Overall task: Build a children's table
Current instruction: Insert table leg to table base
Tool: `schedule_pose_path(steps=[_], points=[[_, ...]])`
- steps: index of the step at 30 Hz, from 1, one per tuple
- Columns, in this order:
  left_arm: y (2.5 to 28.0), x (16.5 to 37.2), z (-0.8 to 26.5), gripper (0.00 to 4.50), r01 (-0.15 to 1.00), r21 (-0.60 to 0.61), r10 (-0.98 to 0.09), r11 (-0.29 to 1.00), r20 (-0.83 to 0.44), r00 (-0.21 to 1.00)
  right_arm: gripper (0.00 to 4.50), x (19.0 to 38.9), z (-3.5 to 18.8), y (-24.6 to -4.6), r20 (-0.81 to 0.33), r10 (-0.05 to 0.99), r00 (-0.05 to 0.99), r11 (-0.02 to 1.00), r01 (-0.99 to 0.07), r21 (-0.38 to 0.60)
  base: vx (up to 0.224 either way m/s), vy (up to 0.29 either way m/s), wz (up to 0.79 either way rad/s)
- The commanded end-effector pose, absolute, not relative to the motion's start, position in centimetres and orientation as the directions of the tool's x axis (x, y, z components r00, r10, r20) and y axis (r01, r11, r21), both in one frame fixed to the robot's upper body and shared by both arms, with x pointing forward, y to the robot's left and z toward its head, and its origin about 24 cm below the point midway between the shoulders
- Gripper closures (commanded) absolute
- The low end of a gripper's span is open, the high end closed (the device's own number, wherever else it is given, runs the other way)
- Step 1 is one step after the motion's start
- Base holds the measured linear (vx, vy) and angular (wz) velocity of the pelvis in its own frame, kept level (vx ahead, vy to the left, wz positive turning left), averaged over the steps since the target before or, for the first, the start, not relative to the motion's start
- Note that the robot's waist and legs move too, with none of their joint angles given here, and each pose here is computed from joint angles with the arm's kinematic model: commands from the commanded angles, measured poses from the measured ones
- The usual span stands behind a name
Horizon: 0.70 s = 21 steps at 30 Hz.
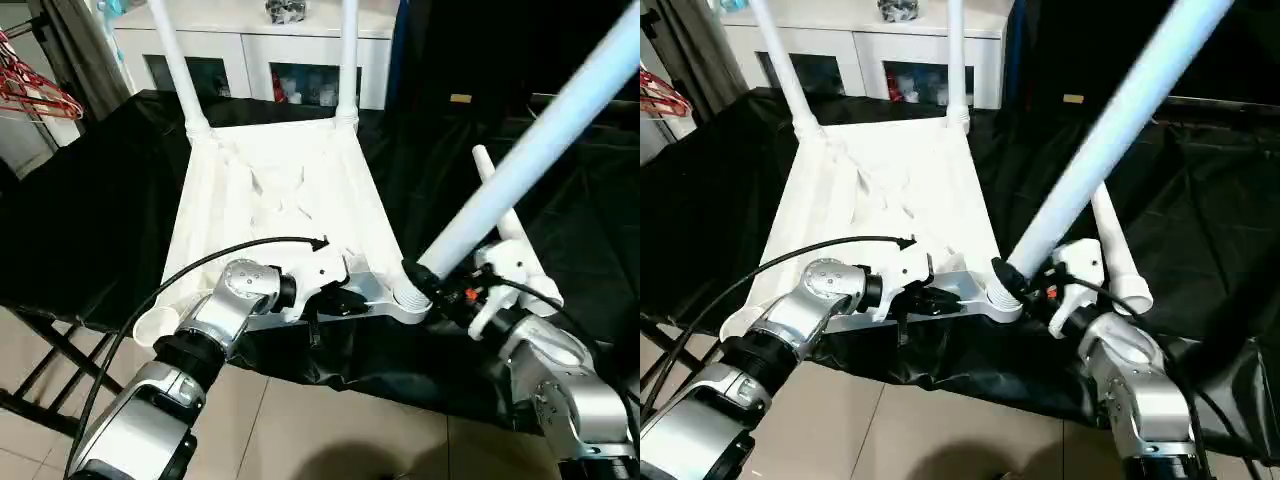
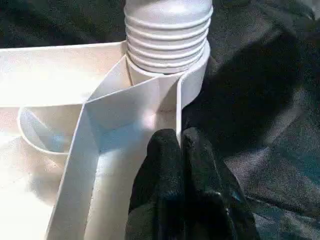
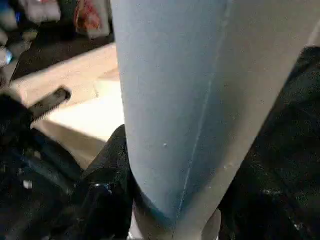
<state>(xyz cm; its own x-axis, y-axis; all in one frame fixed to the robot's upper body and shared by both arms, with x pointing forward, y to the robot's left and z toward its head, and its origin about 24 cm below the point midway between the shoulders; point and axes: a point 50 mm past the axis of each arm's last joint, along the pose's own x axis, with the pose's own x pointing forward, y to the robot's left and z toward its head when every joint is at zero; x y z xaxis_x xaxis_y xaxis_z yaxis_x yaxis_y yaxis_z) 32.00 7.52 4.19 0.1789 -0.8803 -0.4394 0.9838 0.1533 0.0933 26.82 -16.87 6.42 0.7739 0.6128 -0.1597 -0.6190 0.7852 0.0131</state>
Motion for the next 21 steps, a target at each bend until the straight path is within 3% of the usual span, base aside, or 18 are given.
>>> schedule_pose_path(steps=[1,8,10,15,16,21], points=[[8.2,33.0,5.6,4.5,0.971,0.154,-0.876,0.184,-0.423,0.233,2.64,26.2,4.1,-16.2,-0.303,0.663,0.684,0.729,-0.682,0.057,0.0,0.0,0.0],[8.5,32.8,5.5,4.5,0.977,0.149,-0.879,0.155,-0.43,0.206,2.64,27.0,4.5,-15.8,-0.341,0.728,0.595,0.648,-0.76,0.059,0.0,0.0,0.0],[8.6,32.5,5.6,4.5,0.983,0.14,-0.888,0.116,-0.428,0.166,2.64,27.2,4.6,-15.7,-0.342,0.785,0.517,0.575,-0.813,0.09,0.0,0.0,0.0],[8.9,32.3,5.8,4.5,0.989,0.131,-0.894,0.066,-0.433,0.117,2.64,27.3,4.4,-15.7,-0.34,0.831,0.44,0.499,-0.86,0.105,0.0,0.0,0.0],[9.1,32.0,5.9,4.5,0.993,0.117,-0.899,0.024,-0.432,0.073,2.64,27.1,4.2,-15.6,-0.34,0.86,0.381,0.443,-0.888,0.123,0.0,0.0,0.0],[9.7,31.8,6.0,4.5,0.995,0.099,-0.891,-0.028,-0.454,0.02,2.64,26.6,3.9,-15.6,-0.364,0.887,0.286,0.352,-0.927,0.13,0.0,0.0,0.0]])
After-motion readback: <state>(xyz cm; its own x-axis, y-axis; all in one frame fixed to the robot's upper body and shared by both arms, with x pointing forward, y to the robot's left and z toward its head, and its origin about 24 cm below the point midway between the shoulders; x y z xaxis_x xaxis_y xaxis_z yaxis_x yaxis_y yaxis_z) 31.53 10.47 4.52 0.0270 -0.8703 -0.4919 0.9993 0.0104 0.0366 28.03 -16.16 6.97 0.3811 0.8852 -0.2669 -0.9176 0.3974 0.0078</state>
